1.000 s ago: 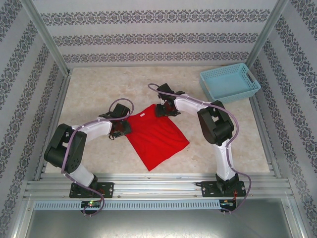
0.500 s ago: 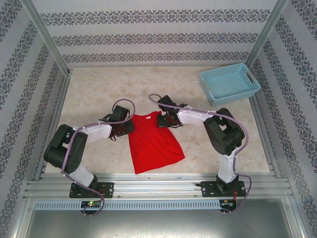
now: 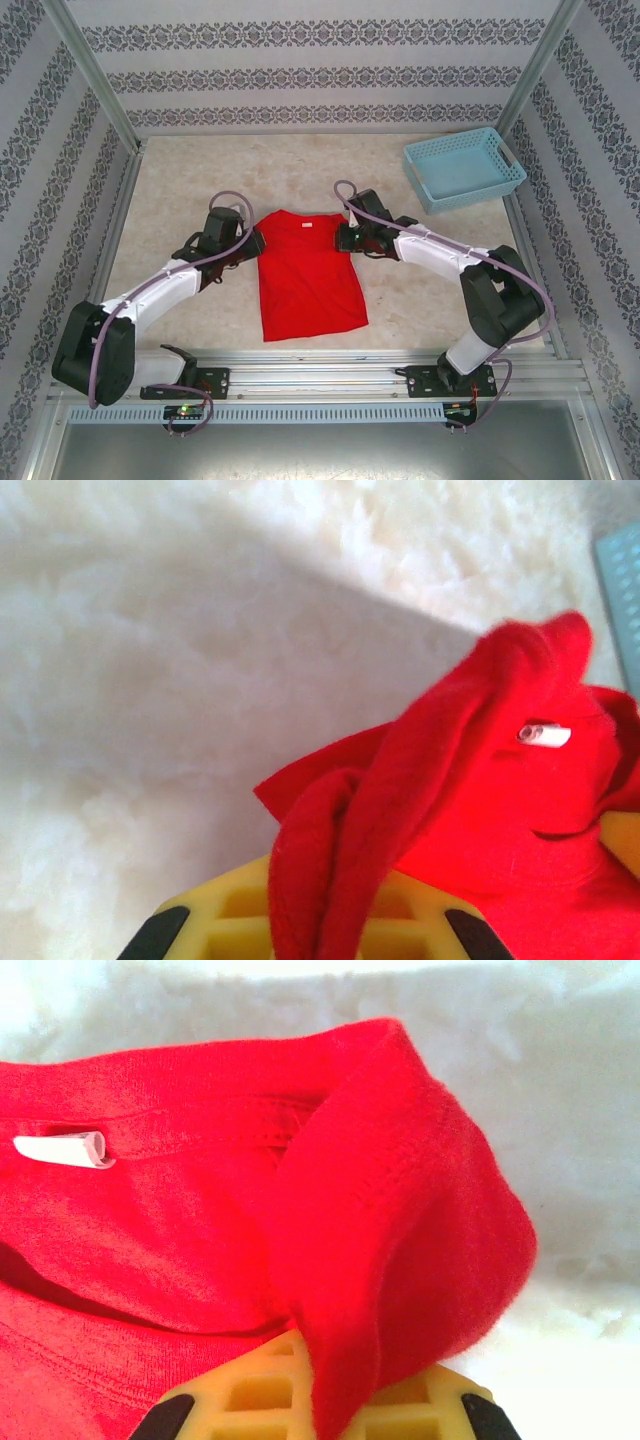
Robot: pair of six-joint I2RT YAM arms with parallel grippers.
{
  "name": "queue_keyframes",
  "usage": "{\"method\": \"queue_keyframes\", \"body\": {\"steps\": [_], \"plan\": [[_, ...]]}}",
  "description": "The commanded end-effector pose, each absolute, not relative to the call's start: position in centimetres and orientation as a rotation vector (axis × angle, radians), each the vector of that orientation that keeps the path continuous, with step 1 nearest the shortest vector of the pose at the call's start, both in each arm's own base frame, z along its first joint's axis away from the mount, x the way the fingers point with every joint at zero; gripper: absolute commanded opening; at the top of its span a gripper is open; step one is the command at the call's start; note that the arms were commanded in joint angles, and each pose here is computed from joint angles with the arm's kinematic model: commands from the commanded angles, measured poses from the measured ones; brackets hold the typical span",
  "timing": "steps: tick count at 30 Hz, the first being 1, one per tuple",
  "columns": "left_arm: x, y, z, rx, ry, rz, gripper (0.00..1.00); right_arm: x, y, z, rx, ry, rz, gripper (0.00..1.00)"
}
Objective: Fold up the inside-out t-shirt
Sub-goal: Fold the T-shirt at the center of the table.
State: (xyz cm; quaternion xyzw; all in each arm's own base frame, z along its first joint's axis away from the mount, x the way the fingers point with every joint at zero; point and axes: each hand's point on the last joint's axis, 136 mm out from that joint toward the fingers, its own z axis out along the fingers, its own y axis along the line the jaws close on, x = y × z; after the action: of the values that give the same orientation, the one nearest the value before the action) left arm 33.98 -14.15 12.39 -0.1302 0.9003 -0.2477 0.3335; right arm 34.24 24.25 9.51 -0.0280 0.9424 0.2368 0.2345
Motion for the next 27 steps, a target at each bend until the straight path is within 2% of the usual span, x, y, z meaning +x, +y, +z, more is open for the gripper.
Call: {"method": "queue_keyframes", "body": {"steps": [1, 8, 12, 14, 17, 22, 27], "plan": [[36.7, -13.1, 16.5, -0.336, 2.254, -0.648, 0.00, 37.0, 24.5, 13.7, -0.090, 2.477, 0.702, 0.00], [44.4, -10.9, 28.0, -0.297, 2.060, -0.614, 0.00, 44.7, 24.8, 24.3, -0.110, 2.199, 0.726, 0.00], [43.6, -12.4, 31.4, -0.169, 1.993, -0.703, 0.00, 46.3, 24.5, 26.4, -0.136, 2.141, 0.713, 0.00], [42.2, -13.3, 30.4, -0.124, 1.997, -0.767, 0.00, 45.6, 24.6, 25.3, -0.142, 2.162, 0.728, 0.00], [39.5, -15.1, 26.0, -0.097, 2.077, -0.849, 0.00, 43.1, 24.5, 21.1, -0.120, 2.225, 0.772, 0.00], [32.9, -18.8, 18.9, 0.000, 2.241, -0.923, 0.00, 36.5, 23.6, 13.9, -0.072, 2.377, 0.842, 0.00], [27.5, -19.4, 14.3, -0.036, 2.355, -0.993, 0.00, 30.7, 23.0, 10.7, -0.065, 2.475, 0.859, 0.00]]}}
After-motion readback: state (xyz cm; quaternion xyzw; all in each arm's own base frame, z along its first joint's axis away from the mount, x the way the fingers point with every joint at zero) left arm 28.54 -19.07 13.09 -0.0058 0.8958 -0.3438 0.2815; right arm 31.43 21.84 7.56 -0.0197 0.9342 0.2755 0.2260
